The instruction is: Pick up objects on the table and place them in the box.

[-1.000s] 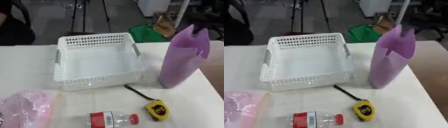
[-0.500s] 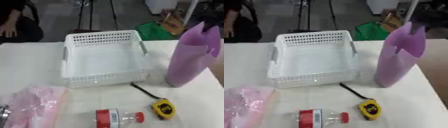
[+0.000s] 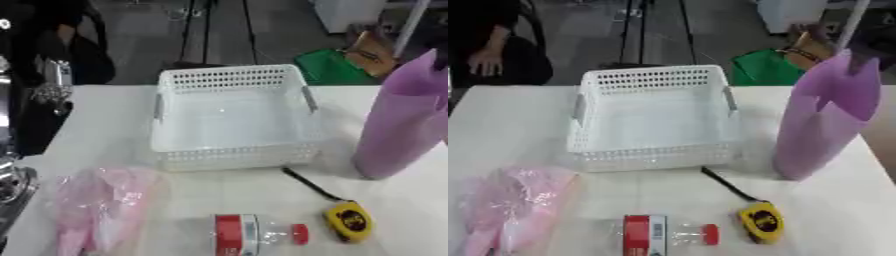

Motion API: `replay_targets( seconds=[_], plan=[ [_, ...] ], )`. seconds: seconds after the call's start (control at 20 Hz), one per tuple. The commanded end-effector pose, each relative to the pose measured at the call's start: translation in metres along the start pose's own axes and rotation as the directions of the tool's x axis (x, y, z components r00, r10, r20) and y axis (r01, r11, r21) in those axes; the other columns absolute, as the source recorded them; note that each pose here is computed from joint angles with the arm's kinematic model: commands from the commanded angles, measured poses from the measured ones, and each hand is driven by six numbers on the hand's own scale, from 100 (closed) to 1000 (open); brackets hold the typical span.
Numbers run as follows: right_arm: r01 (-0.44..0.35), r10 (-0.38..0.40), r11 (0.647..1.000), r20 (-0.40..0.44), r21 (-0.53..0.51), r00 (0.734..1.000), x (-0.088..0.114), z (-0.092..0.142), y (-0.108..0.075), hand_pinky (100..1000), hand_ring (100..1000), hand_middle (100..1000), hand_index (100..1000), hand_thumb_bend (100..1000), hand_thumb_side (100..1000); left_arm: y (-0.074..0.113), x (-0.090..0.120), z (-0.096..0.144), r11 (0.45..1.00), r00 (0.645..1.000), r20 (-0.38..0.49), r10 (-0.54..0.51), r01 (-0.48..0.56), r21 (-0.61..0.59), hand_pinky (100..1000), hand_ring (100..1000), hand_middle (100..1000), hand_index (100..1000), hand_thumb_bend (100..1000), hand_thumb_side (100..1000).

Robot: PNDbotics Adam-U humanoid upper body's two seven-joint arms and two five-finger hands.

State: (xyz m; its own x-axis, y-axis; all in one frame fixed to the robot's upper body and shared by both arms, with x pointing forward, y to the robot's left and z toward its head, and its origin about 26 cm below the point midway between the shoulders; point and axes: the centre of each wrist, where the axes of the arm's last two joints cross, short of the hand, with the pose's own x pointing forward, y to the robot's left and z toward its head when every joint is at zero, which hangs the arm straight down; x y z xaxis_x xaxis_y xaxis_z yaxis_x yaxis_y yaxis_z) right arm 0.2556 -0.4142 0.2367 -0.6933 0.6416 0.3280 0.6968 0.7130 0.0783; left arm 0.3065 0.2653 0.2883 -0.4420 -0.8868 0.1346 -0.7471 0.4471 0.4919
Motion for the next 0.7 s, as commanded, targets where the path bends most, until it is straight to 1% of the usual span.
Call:
replay_targets(
  seconds=[0.05, 0.1, 0.15, 0.25, 0.3, 0.35, 0.4, 0.5, 0.55, 0.65, 0.7],
  plan=[
    [0.006, -0.006, 1.0, 0.032, 0.008, 0.999, 0.0064, -0.0088, 0.0, 633, 613, 566, 690, 100, 776, 0.012, 0.0046, -0.0123, 0.988, 0.995, 0.05, -0.081, 0.086, -0.128, 890, 924, 958, 1000, 100, 994],
    [0.008, -0.008, 1.0, 0.031, 0.01, 0.999, 0.0065, -0.0087, 0.0007, 633, 613, 566, 690, 100, 776, 0.0121, 0.0063, -0.0134, 0.978, 0.994, 0.061, -0.093, 0.102, -0.179, 890, 924, 958, 1000, 100, 994],
    [0.009, -0.01, 1.0, 0.03, 0.011, 0.999, 0.0065, -0.0087, 0.0012, 633, 613, 566, 690, 100, 776, 0.0123, 0.0075, -0.0144, 0.969, 0.993, 0.068, -0.101, 0.114, -0.221, 917, 951, 978, 1000, 100, 1000],
    [0.012, -0.013, 1.0, 0.029, 0.015, 0.999, 0.0067, -0.0085, 0.0024, 633, 613, 566, 690, 100, 777, 0.0113, 0.0097, -0.0142, 0.932, 0.991, 0.082, -0.11, 0.131, -0.339, 952, 978, 1000, 1000, 100, 1000],
    [0.013, -0.013, 1.0, 0.028, 0.016, 1.0, 0.0067, -0.0084, 0.0027, 633, 613, 566, 690, 100, 777, 0.0112, 0.0103, -0.0142, 0.911, 0.99, 0.088, -0.111, 0.137, -0.389, 955, 980, 1000, 1000, 100, 1000],
    [0.013, -0.014, 1.0, 0.028, 0.016, 1.0, 0.0067, -0.0082, 0.0028, 633, 613, 566, 690, 100, 777, 0.0119, 0.0105, -0.0151, 0.894, 0.99, 0.091, -0.113, 0.141, -0.425, 970, 990, 1000, 1000, 147, 1000],
    [0.013, -0.013, 1.0, 0.027, 0.016, 1.0, 0.0066, -0.008, 0.0029, 633, 613, 566, 690, 100, 777, 0.0119, 0.0104, -0.0146, 0.87, 0.989, 0.097, -0.115, 0.148, -0.471, 981, 996, 1000, 1000, 175, 1000],
    [0.012, -0.013, 1.0, 0.025, 0.017, 1.0, 0.0065, -0.0076, 0.0028, 633, 613, 566, 690, 100, 777, 0.0129, 0.0102, -0.0151, 0.831, 0.987, 0.108, -0.118, 0.158, -0.534, 994, 1000, 1000, 1000, 212, 1000],
    [0.012, -0.012, 1.0, 0.024, 0.018, 1.0, 0.0065, -0.0075, 0.0027, 634, 613, 566, 690, 100, 777, 0.0135, 0.01, -0.0154, 0.815, 0.987, 0.112, -0.119, 0.161, -0.556, 1000, 1000, 1000, 1000, 279, 1000],
    [0.011, -0.011, 1.0, 0.023, 0.02, 1.0, 0.0065, -0.0073, 0.0026, 634, 613, 566, 690, 100, 773, 0.0129, 0.0086, -0.013, 0.767, 0.984, 0.135, -0.114, 0.174, -0.618, 1000, 1000, 1000, 1000, 334, 1000],
    [0.01, -0.011, 1.0, 0.022, 0.021, 1.0, 0.0064, -0.0073, 0.0024, 634, 613, 566, 690, 100, 777, 0.0125, 0.0072, -0.0107, 0.735, 0.982, 0.149, -0.114, 0.184, -0.653, 1000, 1000, 1000, 1000, 435, 1000]
  ],
)
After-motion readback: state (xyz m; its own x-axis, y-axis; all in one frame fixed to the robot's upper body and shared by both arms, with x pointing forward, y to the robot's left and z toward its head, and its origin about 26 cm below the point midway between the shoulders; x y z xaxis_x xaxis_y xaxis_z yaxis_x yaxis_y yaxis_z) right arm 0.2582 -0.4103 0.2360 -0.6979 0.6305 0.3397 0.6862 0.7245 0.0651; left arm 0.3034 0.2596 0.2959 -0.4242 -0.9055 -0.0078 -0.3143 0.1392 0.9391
